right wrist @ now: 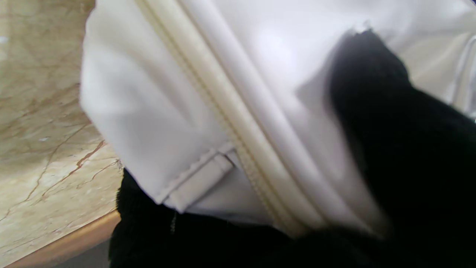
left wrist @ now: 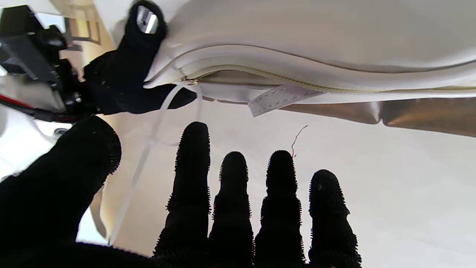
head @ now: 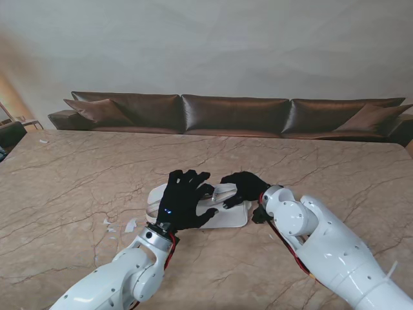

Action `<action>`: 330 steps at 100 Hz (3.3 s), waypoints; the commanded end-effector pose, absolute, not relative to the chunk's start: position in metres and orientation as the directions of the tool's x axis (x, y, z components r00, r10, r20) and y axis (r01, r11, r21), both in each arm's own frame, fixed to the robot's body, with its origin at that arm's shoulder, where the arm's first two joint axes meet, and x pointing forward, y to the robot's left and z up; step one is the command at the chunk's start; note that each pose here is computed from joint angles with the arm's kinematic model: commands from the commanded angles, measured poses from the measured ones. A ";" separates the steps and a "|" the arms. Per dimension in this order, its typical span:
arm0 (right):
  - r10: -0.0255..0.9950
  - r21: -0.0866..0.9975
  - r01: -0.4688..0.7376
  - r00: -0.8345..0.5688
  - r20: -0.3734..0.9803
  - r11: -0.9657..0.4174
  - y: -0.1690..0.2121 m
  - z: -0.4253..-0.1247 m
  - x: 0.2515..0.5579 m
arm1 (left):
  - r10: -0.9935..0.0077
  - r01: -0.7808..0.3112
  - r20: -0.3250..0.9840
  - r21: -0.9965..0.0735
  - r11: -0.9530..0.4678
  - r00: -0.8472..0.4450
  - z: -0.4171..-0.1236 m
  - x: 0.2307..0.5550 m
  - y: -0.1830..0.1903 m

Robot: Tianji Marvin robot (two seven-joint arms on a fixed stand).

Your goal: Pack the cosmetics bag

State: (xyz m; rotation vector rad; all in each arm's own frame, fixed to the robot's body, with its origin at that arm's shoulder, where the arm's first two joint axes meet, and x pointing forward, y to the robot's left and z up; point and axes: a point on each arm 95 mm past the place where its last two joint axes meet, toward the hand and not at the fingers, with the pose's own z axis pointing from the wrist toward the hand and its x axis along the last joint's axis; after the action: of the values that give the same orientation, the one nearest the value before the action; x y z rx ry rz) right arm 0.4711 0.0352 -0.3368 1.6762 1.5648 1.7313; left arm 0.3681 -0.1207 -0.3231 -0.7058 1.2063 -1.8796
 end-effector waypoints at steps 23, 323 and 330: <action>0.777 0.789 0.484 -0.297 0.555 -0.378 0.043 -0.345 0.466 | -0.834 0.258 0.123 -0.918 -0.302 -0.538 -0.326 0.371 -0.137; 0.765 0.858 0.361 -0.408 0.498 -0.366 0.046 -0.363 0.442 | -0.905 0.429 -0.073 -0.894 -0.127 -0.420 -0.322 0.391 -0.111; 0.777 0.868 0.348 -0.406 0.481 -0.356 0.045 -0.363 0.443 | -0.906 0.398 -0.033 -0.905 -0.152 -0.422 -0.320 0.389 -0.109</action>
State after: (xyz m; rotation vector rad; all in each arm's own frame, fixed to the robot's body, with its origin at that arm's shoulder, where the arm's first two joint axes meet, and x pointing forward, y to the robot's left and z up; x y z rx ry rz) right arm 0.4484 0.0439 -0.3507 1.4632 1.5170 1.8614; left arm 0.3909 -0.1157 -0.3214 -0.6305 1.1524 -1.7263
